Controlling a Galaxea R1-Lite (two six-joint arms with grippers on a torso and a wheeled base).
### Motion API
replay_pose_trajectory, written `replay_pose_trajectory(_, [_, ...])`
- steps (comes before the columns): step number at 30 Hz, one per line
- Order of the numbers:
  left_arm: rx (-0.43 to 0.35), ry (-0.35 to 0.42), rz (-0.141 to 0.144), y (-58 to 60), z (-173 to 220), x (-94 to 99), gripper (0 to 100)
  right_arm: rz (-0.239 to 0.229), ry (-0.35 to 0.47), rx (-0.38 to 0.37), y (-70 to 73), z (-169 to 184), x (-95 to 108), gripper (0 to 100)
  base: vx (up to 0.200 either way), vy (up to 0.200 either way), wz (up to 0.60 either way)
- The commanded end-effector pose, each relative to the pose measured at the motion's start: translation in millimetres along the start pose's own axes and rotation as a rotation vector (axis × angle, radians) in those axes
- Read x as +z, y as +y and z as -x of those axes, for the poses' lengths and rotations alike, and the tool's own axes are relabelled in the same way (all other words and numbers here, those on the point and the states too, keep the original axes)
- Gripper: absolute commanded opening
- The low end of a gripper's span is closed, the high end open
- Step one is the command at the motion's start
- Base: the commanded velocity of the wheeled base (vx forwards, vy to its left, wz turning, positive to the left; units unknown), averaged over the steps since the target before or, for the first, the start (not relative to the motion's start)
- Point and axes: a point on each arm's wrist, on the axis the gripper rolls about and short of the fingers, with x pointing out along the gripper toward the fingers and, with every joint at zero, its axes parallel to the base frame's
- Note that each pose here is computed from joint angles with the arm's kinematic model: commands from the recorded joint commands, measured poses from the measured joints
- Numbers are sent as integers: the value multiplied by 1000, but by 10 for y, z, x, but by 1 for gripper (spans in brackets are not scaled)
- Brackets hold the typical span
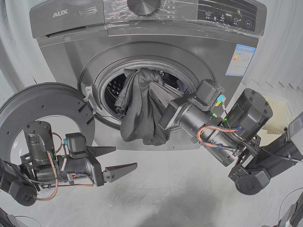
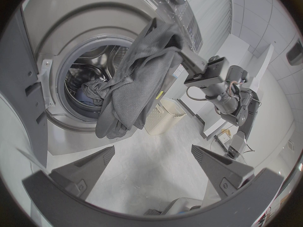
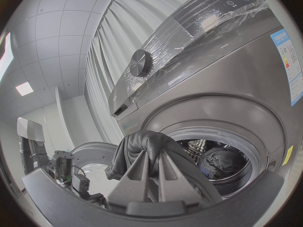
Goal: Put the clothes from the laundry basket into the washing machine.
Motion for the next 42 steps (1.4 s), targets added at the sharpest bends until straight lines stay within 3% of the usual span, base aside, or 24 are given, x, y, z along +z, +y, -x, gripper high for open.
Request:
replay_pose_trajectory(1, [6,35,22,114,-215,-42,100,-1,-3,5,17,3,8,0,0,0,0])
replay_pose_trajectory(8, [5,-28,35,234,-458,70,100,-2,-6,8,28,4,9,0,0,0,0])
replay_pose_trajectory(16, [1,-140,6,336,-653,163,100,-4,-3,8,26,11,2,0,0,0,0])
replay_pose_trajectory(23, [-13,-168,25,283,-634,211,100,-4,-1,9,25,7,-7,0,0,0,0])
replay_pose_trajectory(31, [-36,-236,-9,213,-606,279,100,-2,1,9,24,2,-17,0,0,0,0])
replay_pose_trajectory(42, [-62,-229,-14,119,-635,253,100,-3,2,8,23,0,-27,0,0,0,0])
